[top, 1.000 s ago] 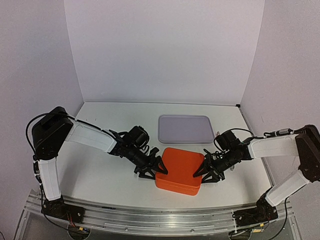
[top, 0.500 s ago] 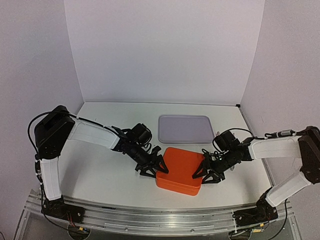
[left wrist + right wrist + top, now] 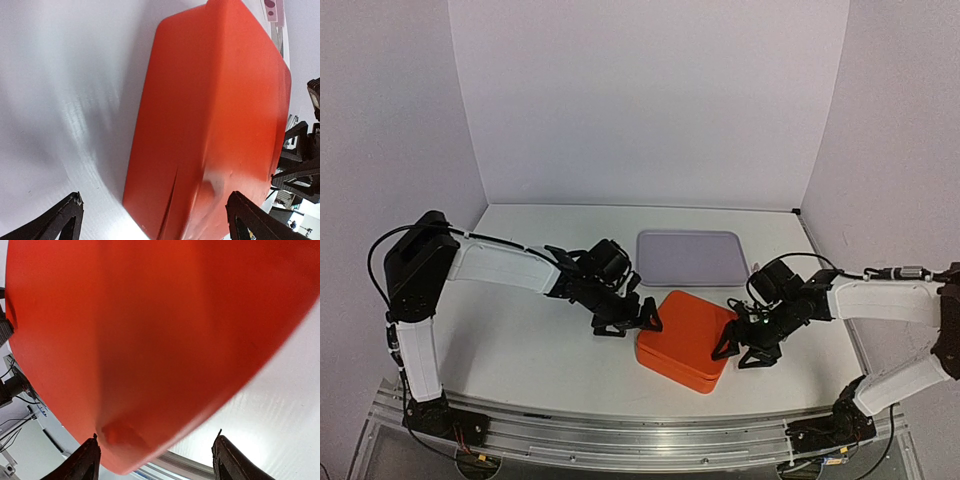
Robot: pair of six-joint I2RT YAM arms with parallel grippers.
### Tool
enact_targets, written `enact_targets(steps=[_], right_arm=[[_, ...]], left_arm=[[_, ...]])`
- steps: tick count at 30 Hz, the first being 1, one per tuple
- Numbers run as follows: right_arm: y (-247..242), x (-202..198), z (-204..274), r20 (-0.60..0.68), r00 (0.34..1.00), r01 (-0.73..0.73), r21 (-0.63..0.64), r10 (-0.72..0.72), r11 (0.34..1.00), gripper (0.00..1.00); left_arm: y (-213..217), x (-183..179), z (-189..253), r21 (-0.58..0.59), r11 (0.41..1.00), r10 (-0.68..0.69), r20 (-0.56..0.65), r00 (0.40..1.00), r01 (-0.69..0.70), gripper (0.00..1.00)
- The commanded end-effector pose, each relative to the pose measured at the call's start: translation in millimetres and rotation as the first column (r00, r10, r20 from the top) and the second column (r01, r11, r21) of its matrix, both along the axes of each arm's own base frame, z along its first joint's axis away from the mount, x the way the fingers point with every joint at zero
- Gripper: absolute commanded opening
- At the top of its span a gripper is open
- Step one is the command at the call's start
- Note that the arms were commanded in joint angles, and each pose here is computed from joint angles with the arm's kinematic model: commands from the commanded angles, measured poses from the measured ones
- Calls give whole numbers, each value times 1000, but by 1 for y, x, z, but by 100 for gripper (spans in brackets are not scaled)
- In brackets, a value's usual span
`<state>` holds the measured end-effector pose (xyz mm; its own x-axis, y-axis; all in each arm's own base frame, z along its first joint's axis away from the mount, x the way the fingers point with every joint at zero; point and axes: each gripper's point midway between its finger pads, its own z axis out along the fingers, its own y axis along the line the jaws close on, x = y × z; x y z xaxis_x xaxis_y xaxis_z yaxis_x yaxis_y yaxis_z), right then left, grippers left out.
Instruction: Pack the cookies
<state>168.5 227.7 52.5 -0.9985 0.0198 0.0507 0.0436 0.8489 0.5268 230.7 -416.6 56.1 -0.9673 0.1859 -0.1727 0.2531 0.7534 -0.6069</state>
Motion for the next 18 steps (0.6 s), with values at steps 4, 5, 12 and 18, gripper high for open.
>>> enact_targets(steps=[4,5,12,18], right_arm=[[-38,19,38,191,982,6,-115,17,993,78],[-39,29,48,229,973,9,-112,17,994,80],[-18,106,79,301,952,-45,-54,59,998,83],[18,151,65,268,948,-182,15,172,983,74]], left_arm=[[16,-20,62,-147,989,-8,117,993,26,100],[14,-32,66,-179,980,-59,140,988,84,100],[-7,-123,83,-315,839,-336,341,878,443,100],[-38,-124,68,-377,803,-352,326,878,462,100]])
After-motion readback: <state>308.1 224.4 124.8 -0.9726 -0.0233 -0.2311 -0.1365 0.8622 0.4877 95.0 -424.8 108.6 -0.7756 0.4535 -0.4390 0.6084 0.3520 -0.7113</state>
